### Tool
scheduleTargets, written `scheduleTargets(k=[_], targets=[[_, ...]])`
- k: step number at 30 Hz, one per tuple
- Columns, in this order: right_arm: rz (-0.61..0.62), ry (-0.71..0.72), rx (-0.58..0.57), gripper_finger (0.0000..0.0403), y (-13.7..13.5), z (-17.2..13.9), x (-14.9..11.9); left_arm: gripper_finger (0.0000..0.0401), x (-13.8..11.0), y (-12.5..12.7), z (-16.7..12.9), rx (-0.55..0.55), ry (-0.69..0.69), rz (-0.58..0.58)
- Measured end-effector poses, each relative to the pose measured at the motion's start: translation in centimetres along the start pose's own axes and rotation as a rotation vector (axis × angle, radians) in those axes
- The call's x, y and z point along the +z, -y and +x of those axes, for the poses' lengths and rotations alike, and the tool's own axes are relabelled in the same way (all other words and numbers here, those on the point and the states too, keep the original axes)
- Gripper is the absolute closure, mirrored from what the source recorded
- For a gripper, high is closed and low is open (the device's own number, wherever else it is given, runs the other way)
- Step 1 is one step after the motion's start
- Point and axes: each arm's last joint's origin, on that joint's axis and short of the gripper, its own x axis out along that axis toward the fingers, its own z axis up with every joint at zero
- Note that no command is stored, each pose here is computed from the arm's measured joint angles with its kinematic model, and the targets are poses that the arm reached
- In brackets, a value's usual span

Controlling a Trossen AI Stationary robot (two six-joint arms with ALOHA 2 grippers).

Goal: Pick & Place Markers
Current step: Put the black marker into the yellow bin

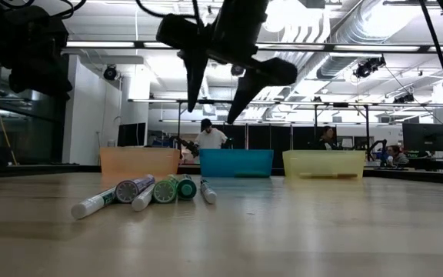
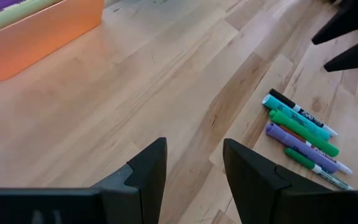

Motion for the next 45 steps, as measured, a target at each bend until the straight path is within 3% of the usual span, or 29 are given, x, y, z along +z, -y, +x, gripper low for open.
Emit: scheduleTargets(k=[11, 21, 25, 33, 40, 43, 45], targets=[[0.024, 0.134, -0.057, 0.0135, -0.3, -1.0, -3.7, 0.0245, -0.1, 0.1, 0.0, -0.027, -0.025, 0.009], [0.082, 0.020, -0.061, 0.0135, -0.6, 0.9, -4.8, 0.0245, -0.2, 0.1, 0.0, -0.054, -0.051, 0.027], [0.106, 0.000, -0.013, 0.0135, -1.0, 1.0, -4.3, 0.0245, -0.2, 0.1, 0.0, -0.054, -0.050, 0.027], [0.097, -0.009, 0.223, 0.0141, -3.5, 2.8, -3.8, 0.0245, -0.2, 0.1, 0.0, -0.054, -0.050, 0.027], [0.060, 0.036, 0.391, 0.0144, -5.1, 2.1, -3.3, 0.0245, -0.2, 0.1, 0.0, -0.054, -0.049, 0.027], [0.053, 0.051, 0.343, 0.0144, -5.0, 1.5, -3.1, 0.0245, -0.2, 0.1, 0.0, -0.053, -0.049, 0.027], [0.075, 0.045, 0.248, 0.0144, -4.2, 1.6, -3.2, 0.0245, -0.2, 0.1, 0.0, -0.054, -0.049, 0.027]])
